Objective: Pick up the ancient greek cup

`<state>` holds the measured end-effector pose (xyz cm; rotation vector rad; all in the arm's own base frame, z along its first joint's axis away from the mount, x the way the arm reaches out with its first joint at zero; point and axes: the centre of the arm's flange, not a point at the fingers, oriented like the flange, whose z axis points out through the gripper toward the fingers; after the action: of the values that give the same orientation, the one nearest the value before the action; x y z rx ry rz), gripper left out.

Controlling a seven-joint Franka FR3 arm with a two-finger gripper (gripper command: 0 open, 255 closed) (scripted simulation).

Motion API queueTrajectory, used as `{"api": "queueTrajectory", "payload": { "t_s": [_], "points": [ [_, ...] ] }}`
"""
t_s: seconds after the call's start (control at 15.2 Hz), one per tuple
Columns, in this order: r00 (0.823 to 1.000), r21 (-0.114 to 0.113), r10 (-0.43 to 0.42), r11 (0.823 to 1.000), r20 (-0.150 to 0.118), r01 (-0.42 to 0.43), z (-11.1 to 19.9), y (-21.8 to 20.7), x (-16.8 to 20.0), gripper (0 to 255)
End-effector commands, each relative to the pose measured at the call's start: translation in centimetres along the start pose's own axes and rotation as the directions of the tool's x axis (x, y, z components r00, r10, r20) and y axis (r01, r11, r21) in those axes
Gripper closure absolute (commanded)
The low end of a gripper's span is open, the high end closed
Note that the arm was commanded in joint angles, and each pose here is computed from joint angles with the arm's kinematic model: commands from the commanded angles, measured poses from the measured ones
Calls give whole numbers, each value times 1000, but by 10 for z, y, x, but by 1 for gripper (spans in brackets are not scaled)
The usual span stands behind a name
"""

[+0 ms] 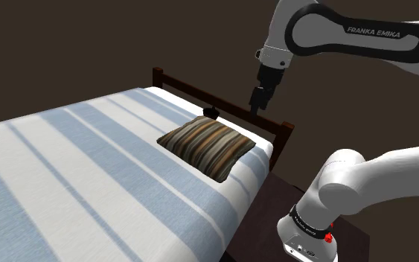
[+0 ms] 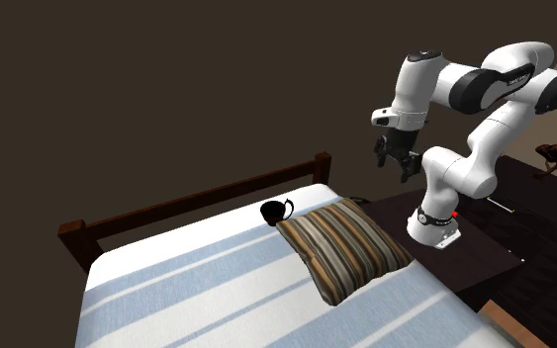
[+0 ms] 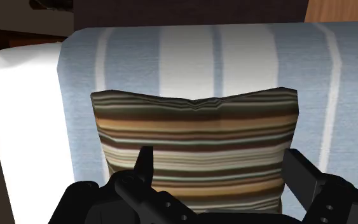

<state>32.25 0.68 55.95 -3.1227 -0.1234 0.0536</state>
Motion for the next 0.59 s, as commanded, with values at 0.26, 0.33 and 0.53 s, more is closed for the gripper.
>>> {"api": "queueTrajectory", "payload": {
  "t_s": [0.26,0.33,0.53],
  "points": [
    [998,-11,54,998,23,-54,17,17,50,0],
    [997,-14,68,998,29,-68,22,21,62,0],
    [993,-24,109,994,45,-108,36,36,99,0]
  ]
}}
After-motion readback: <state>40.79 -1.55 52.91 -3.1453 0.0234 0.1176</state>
